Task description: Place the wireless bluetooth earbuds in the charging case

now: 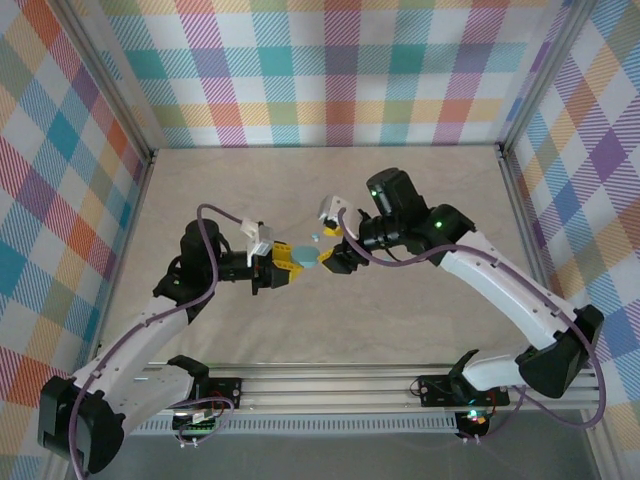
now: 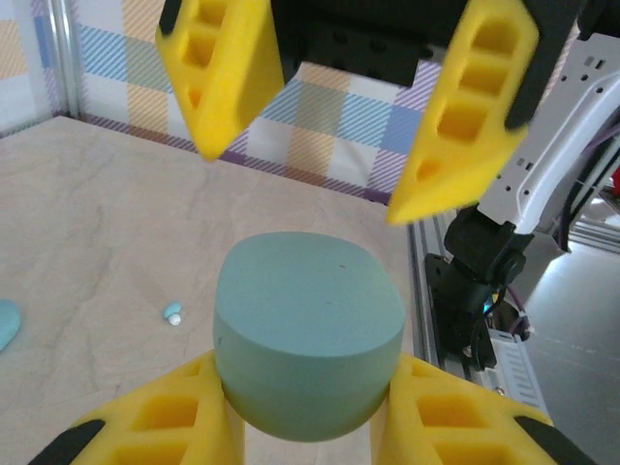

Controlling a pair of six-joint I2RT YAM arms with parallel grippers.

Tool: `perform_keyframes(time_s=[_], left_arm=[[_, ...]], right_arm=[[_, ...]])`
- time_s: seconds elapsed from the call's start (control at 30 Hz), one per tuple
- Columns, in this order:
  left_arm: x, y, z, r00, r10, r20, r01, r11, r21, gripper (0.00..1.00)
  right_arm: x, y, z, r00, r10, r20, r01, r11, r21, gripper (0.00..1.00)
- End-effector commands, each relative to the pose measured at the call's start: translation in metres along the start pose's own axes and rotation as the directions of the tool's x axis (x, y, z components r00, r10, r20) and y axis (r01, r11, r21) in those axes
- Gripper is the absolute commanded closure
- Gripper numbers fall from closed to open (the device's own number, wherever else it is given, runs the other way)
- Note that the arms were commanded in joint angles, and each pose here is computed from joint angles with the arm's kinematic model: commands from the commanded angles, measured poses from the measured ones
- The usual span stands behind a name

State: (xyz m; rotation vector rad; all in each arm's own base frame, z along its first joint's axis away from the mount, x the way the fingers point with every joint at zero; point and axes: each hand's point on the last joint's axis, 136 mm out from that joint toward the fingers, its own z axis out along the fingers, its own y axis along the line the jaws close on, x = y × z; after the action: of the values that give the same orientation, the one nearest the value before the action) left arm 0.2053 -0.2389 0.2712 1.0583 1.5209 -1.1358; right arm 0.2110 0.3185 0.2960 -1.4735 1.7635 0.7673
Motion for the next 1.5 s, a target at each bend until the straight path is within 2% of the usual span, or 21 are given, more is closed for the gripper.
perform_keyframes(time_s=[0.0, 0.13, 0.23, 0.43, 1.0, 1.47], left_arm=[[-0.006, 0.002, -0.005, 0.999, 0.000, 0.035, 0.001, 0.999, -0.037, 0.76], [-0.007, 0.000, -0.007, 0.999, 0.001, 0.039, 0.001, 0.999, -0.042, 0.76], [-0.006, -0.001, -0.008, 0.999, -0.001, 0.039, 0.002, 0.999, -0.042, 0.76], [-0.001, -0.003, -0.008, 1.000, -0.004, 0.025, 0.004, 0.999, -0.037, 0.76], [0.003, -0.005, -0.009, 1.000, 0.001, 0.007, 0.000, 0.999, -0.034, 0.76], [-0.002, -0.014, -0.013, 1.000, 0.015, 0.015, -0.015, 1.000, -0.015, 0.76]], right_arm=[[-0.012, 0.000, 0.009, 0.998, -0.055, 0.026, 0.054, 0.998, 0.018, 0.31], [-0.013, -0.005, 0.021, 0.995, -0.095, -0.009, 0.095, 0.994, 0.051, 0.25], [-0.014, -0.008, 0.029, 0.993, -0.111, -0.030, 0.113, 0.992, 0.063, 0.24], [-0.023, -0.017, 0.028, 0.996, -0.090, -0.026, 0.093, 0.991, 0.101, 0.25], [-0.026, -0.010, 0.016, 0.998, -0.049, -0.024, 0.051, 0.997, 0.055, 0.26], [-0.025, -0.045, 0.010, 0.999, 0.038, -0.039, -0.030, 0.985, 0.172, 0.30]])
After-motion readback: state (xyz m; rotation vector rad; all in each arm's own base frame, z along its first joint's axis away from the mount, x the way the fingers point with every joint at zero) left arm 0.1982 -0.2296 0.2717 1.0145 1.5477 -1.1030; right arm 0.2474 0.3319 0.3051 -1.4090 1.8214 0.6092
